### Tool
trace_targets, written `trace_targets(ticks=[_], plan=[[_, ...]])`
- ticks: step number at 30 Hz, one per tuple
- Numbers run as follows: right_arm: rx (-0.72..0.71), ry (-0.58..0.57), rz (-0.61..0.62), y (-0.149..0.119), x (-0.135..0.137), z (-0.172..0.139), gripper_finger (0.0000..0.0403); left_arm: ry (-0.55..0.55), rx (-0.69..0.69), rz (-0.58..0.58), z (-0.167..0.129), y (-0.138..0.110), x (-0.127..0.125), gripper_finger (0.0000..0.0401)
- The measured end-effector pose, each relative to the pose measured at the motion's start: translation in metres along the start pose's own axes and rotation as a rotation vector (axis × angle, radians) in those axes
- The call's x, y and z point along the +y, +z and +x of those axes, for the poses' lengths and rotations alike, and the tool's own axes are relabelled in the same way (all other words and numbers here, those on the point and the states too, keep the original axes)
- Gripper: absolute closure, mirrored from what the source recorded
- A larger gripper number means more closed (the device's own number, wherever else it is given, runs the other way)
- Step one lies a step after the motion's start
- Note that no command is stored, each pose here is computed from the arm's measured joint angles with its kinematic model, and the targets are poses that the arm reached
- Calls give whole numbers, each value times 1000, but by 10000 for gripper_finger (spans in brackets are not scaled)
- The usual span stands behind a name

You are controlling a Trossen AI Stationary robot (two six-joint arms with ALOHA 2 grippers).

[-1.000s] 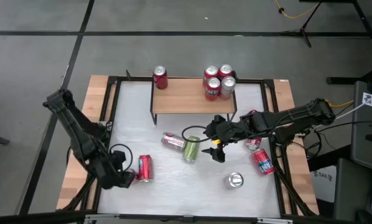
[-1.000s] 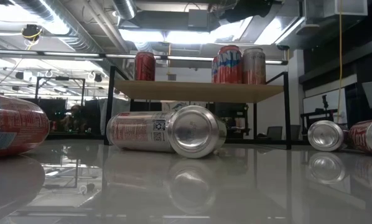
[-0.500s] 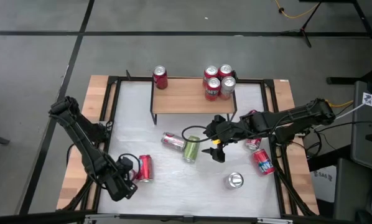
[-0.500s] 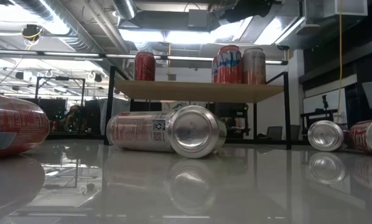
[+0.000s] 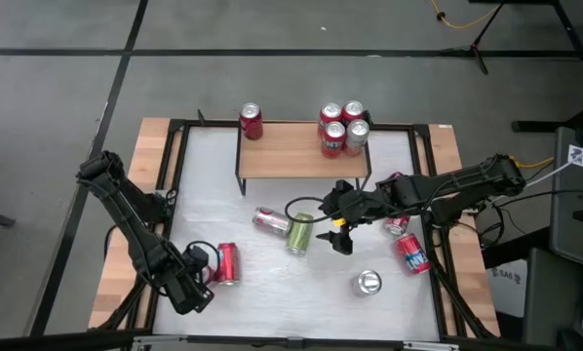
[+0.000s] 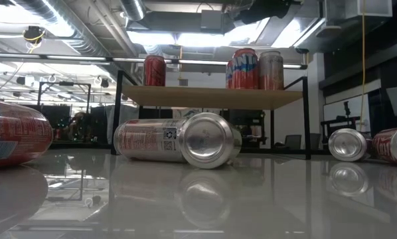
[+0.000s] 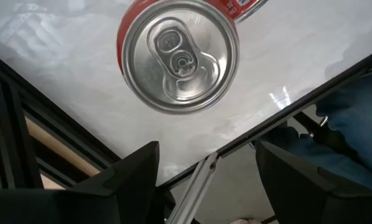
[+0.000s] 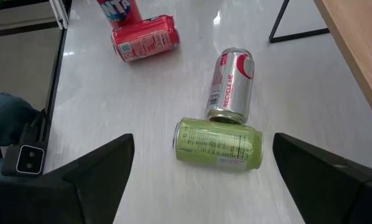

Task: Place canned beverage on shelf
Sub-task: Put the orange soda can on the shelf aligned with the other orange soda can

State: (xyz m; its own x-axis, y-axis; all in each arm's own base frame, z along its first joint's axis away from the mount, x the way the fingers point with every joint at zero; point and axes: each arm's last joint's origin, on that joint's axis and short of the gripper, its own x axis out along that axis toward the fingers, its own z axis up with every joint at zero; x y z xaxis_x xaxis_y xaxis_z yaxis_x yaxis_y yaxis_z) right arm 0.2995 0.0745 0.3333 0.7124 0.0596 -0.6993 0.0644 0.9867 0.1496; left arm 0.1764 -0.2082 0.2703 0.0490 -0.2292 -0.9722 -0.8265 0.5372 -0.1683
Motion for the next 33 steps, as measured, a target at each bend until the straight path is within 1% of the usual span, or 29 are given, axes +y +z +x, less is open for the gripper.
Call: trace_targets(ticks=[6, 9, 13, 15, 18, 20, 22, 29, 33], plan=[[0, 0, 0, 0, 0, 0, 31, 0, 0, 1, 0, 0, 0, 132], [0, 0, 0, 0, 0, 0, 31, 0, 0, 1, 0, 0, 0, 113], [0, 0, 0, 0, 0, 0, 31, 0, -7, 2, 0, 0, 0, 79], [0, 0, 0, 0, 0, 0, 31, -10, -50, 2, 0, 1, 0, 65], [0, 0, 0, 0, 0, 0, 31, -39, -151, 1, 0, 4, -1, 50], [0, 0, 0, 0, 0, 0, 31, -53, -207, 2, -1, 6, -1, 46], [0, 0, 0, 0, 0, 0, 31, -49, -229, 2, -1, 7, 0, 45], [0, 0, 0, 0, 0, 0, 31, -16, -166, 1, 0, 5, 1, 44], [0, 0, 0, 0, 0, 0, 31, 1, -170, -8, 0, 6, 3, 44]])
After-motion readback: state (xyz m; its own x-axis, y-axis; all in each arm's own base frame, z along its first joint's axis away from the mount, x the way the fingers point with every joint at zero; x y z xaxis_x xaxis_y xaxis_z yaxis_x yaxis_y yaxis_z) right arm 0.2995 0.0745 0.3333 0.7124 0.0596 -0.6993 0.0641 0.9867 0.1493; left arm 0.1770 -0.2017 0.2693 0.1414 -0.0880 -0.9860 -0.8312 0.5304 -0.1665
